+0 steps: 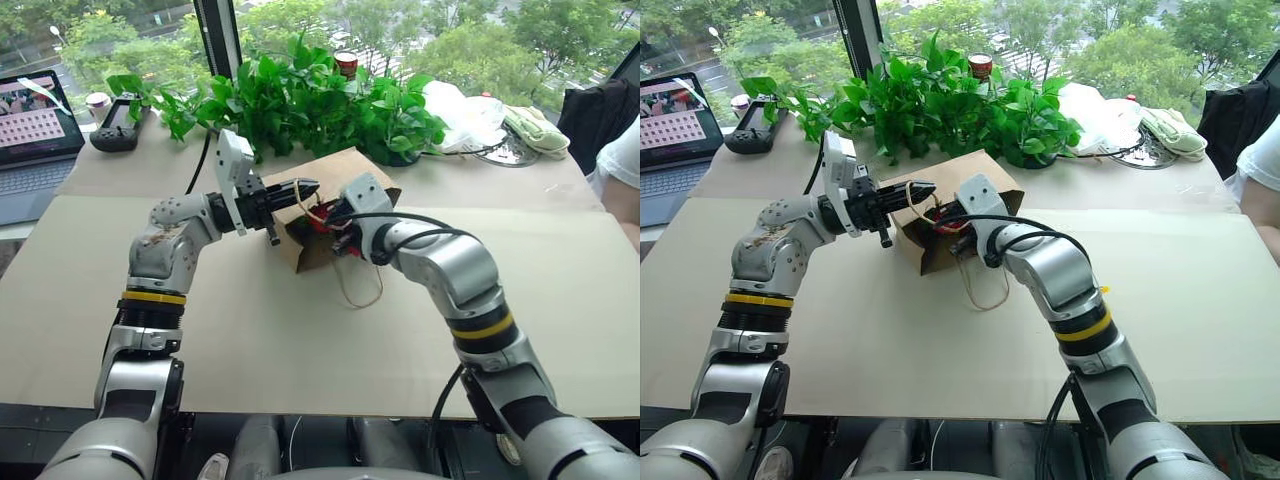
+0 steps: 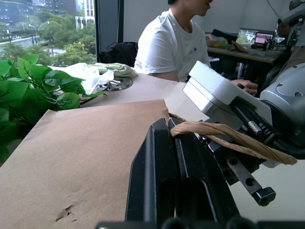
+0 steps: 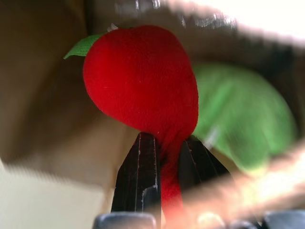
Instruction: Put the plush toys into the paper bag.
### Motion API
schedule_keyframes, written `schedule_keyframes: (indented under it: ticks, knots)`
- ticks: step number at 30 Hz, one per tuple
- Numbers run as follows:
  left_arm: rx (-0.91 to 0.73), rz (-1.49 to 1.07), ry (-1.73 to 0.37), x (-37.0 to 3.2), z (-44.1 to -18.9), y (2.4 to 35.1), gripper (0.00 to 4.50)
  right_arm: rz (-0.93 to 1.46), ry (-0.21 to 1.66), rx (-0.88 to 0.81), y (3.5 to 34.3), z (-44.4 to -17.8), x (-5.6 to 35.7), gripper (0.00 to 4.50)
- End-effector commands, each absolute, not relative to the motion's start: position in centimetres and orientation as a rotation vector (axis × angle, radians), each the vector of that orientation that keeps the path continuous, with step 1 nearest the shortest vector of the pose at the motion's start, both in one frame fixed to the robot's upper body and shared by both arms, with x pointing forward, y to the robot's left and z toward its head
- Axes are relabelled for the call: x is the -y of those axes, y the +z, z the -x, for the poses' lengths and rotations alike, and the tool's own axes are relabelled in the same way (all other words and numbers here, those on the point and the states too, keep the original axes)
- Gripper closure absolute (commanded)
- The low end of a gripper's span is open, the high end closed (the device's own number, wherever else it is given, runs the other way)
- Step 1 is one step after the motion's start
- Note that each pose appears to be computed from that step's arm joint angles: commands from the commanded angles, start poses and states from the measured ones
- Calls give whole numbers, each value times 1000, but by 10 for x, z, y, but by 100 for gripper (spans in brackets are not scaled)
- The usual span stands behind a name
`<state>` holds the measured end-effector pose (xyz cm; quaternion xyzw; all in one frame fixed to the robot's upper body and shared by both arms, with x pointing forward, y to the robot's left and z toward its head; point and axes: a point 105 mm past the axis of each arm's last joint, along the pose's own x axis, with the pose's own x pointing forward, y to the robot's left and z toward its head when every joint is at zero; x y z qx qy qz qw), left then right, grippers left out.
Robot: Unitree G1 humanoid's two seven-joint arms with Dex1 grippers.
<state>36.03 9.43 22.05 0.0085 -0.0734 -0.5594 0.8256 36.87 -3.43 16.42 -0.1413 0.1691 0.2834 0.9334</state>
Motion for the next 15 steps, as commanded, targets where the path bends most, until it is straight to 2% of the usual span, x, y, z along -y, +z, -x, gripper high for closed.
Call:
schedule_keyframes:
  ticks: [1, 5, 8, 14, 15]
  knots:
    - [202, -53, -1208, -91, -357, 234, 450, 191, 579, -276, 179, -374, 19, 380]
    - [202, -55, -1210, -90, -357, 234, 450, 107, 570, -287, 173, -376, 10, 380]
    - [202, -56, -1209, -91, -357, 233, 450, 73, 554, -290, 170, -377, 10, 307]
    - [200, -57, -1210, -91, -358, 232, 450, 63, 559, -282, 178, -372, 21, 101]
    - [200, -57, -1209, -91, -358, 232, 450, 66, 564, -282, 179, -369, 26, 101]
